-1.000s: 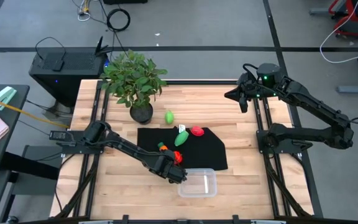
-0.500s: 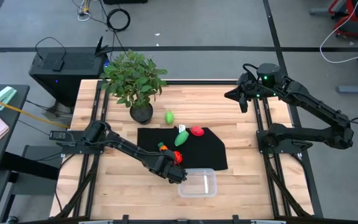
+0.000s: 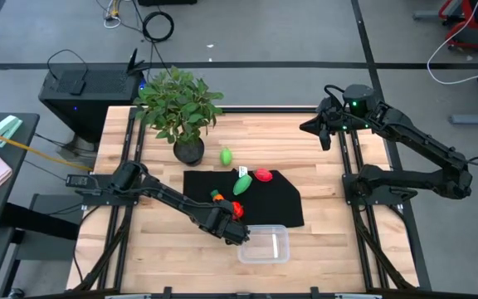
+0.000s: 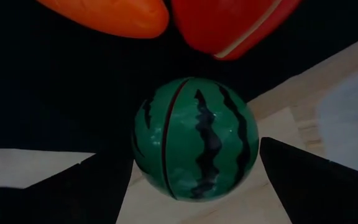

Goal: Pick and placing Produce into tupperware
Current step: Put the watermelon into the transparent bin

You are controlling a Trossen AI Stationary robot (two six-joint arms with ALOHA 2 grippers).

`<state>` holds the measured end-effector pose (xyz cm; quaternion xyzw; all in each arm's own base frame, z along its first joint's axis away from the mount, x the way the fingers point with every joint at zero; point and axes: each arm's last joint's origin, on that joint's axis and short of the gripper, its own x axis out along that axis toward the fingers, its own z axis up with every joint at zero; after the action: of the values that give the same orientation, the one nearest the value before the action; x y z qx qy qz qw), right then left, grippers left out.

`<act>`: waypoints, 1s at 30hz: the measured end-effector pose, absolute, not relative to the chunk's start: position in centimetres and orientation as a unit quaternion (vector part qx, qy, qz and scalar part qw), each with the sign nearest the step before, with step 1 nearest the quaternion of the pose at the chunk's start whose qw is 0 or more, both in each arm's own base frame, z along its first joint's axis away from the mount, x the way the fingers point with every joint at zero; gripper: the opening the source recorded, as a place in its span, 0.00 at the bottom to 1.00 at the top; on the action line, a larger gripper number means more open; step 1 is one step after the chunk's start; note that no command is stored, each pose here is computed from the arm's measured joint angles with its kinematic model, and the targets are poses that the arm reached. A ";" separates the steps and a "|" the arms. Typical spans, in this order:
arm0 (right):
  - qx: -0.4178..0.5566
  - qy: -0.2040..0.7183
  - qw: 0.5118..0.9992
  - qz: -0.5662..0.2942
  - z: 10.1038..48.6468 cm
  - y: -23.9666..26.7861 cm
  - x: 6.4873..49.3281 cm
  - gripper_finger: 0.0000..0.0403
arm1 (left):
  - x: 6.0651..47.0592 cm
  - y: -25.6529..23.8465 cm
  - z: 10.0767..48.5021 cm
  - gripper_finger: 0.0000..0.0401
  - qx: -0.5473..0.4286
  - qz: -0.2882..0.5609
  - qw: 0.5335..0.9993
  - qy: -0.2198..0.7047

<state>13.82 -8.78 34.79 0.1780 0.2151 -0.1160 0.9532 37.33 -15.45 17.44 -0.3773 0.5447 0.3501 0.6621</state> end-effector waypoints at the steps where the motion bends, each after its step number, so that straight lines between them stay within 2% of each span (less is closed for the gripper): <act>1: 0.178 0.215 0.953 -0.116 34.8 -8.8 13.8 0.09 | 37.3 -15.4 17.4 0.88 -0.377 0.350 0.662 0.545; 5: 0.178 0.215 0.953 -0.116 34.8 -8.8 13.8 0.09 | 37.3 -15.4 17.4 0.87 -0.377 0.350 0.662 0.545; 15: 0.178 0.215 0.953 -0.116 34.8 -8.8 13.8 0.09 | 37.3 -15.5 17.5 0.74 -0.377 0.350 0.663 0.544; 23: 0.178 0.215 0.953 -0.116 34.8 -8.8 13.8 0.09 | 37.2 -15.4 17.6 0.77 -0.375 0.351 0.662 0.546; 30: 0.178 0.215 0.953 -0.116 34.8 -8.8 13.8 0.09 | 36.6 -15.2 19.2 0.75 -0.370 0.338 0.667 0.552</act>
<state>13.82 -8.78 34.80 0.1779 0.2150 -0.1160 0.9532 36.57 -15.16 19.24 -0.3700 0.5517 0.3381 0.6667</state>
